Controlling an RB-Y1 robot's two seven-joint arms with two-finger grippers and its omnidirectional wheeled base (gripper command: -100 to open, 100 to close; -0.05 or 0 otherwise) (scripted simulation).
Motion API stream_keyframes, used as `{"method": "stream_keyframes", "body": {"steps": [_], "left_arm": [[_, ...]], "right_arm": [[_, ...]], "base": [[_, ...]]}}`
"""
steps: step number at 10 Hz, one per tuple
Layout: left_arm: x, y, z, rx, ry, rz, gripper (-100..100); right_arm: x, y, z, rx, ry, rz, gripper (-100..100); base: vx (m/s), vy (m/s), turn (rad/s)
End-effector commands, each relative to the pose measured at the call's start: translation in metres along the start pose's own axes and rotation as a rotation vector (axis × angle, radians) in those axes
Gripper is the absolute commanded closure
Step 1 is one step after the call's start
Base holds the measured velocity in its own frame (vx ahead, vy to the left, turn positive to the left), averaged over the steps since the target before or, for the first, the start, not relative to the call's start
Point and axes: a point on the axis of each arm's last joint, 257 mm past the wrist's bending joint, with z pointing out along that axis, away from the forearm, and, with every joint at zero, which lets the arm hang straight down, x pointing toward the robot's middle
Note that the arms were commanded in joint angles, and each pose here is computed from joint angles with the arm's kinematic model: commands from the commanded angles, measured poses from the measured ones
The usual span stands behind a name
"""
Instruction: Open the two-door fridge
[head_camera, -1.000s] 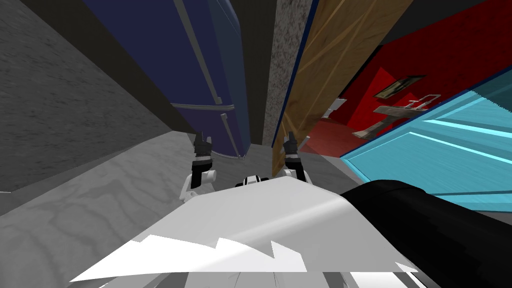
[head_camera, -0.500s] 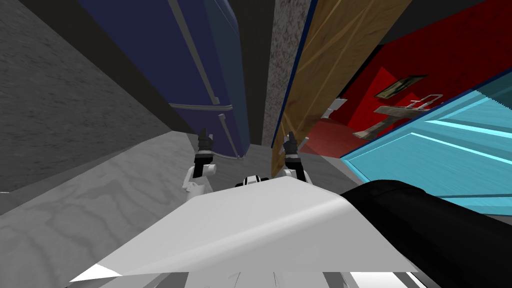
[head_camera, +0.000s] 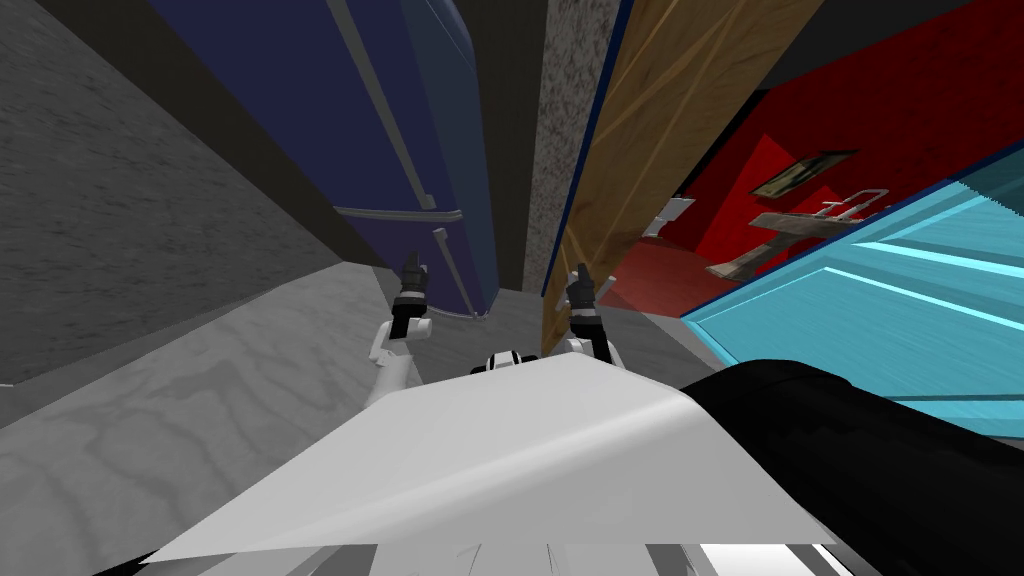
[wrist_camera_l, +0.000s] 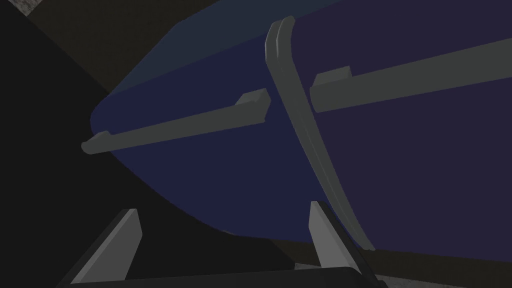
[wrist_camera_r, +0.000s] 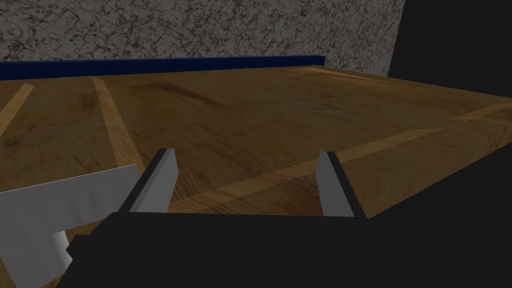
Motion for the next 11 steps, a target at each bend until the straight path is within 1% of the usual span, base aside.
{"method": "stream_keyframes", "body": {"steps": [1,2,3,4,5,6,7,8,9,10,11], "left_arm": [[-0.003,0.015,0.021,-0.045,0.004,0.040,-100],[-0.002,0.009,0.029,-0.030,0.004,0.037,-100],[-0.006,0.023,0.038,-0.071,0.006,0.065,-100],[-0.005,0.017,0.045,-0.056,0.005,0.063,-100],[-0.010,0.032,0.053,-0.101,0.005,0.091,-100],[-0.009,0.024,0.061,-0.083,0.005,0.088,-100],[-0.015,0.037,0.069,-0.122,0.003,0.116,-100],[-0.014,0.032,0.077,-0.113,0.003,0.113,-100],[-0.021,0.043,0.084,-0.150,0.000,0.140,-100],[-0.020,0.039,0.093,-0.142,0.000,0.137,-100],[-0.028,0.046,0.100,-0.175,-0.005,0.164,-100]], "right_arm": [[0.000,0.000,0.000,0.000,0.000,0.000,0],[0.000,0.000,0.000,0.000,0.000,0.000,0],[0.000,0.000,0.000,0.000,0.000,0.000,0],[0.000,0.000,0.000,0.000,0.000,0.000,0],[0.000,0.000,0.000,0.000,0.000,0.000,0],[0.000,0.000,0.000,0.000,0.000,0.000,0],[0.000,0.000,0.000,0.000,0.000,0.000,0],[0.000,0.000,0.000,-0.001,0.000,0.000,0],[0.000,0.000,0.000,-0.001,0.000,0.000,0],[0.000,0.000,0.000,-0.001,0.000,0.000,0],[0.000,0.000,0.000,-0.001,0.001,0.001,0]], "base": [[0.020,-0.048,0.004],[0.012,-0.045,0.006],[0.018,-0.050,0.004],[0.021,-0.039,0.006],[0.027,-0.047,0.004],[0.017,-0.045,0.006],[0.023,-0.048,0.004],[0.018,-0.039,0.007],[0.021,-0.046,0.003],[0.014,-0.041,0.005],[0.020,-0.046,0.005]]}}
